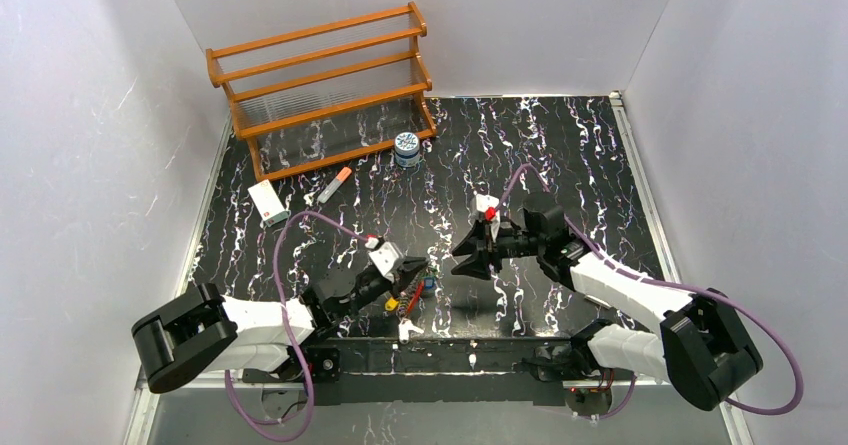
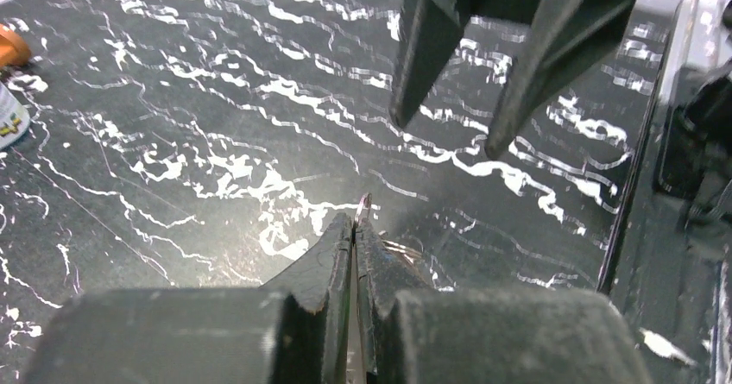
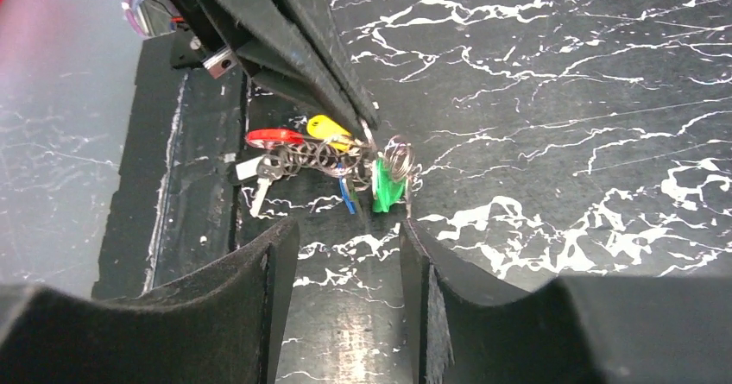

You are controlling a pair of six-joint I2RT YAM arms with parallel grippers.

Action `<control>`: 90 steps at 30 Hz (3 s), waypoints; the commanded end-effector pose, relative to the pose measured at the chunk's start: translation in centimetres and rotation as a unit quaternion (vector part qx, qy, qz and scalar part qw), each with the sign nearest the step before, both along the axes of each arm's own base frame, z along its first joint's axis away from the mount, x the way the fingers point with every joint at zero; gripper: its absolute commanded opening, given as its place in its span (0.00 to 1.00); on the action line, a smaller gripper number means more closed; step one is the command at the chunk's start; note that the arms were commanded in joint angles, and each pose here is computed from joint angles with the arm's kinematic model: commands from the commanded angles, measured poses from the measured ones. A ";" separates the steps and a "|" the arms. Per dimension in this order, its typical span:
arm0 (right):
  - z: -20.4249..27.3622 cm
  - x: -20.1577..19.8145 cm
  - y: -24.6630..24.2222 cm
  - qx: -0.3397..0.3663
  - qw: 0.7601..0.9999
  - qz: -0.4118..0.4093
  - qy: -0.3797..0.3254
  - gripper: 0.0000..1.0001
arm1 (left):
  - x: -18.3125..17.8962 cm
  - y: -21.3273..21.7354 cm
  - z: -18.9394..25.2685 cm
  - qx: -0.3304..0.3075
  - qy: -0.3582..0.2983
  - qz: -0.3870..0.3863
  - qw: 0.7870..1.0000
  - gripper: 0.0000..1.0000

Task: Put the keys on the keyring

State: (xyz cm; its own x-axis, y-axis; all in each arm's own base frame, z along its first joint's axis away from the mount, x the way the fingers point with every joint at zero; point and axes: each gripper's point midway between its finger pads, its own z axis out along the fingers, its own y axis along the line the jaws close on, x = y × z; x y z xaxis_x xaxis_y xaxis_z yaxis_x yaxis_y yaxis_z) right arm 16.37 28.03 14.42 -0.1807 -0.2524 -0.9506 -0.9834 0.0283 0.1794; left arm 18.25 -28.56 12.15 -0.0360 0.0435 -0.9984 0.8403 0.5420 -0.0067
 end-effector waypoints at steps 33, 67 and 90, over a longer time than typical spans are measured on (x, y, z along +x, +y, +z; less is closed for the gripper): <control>2.9 -0.3 4.6 0.089 0.993 0.073 0.036 0.36 | -0.5 0.1 7.1 -0.142 -0.065 -0.006 0.988 0.00; 6.2 1.7 2.1 0.061 0.990 -0.059 -0.114 0.90 | 7.2 -1.4 8.6 -0.091 -0.125 0.114 0.981 0.00; 4.1 5.1 -1.4 0.063 0.987 -0.148 0.010 0.99 | 7.0 1.2 1.2 -0.028 -0.057 0.105 0.992 0.01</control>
State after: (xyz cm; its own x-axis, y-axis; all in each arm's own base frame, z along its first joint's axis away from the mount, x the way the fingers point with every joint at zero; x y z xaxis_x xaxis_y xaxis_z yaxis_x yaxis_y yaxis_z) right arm 20.73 27.61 17.65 -0.2264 -0.1229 -0.9663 -0.9426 0.2777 0.1855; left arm 26.33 -28.71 11.74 0.0500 0.0453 -0.9977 0.7094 0.7016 0.0674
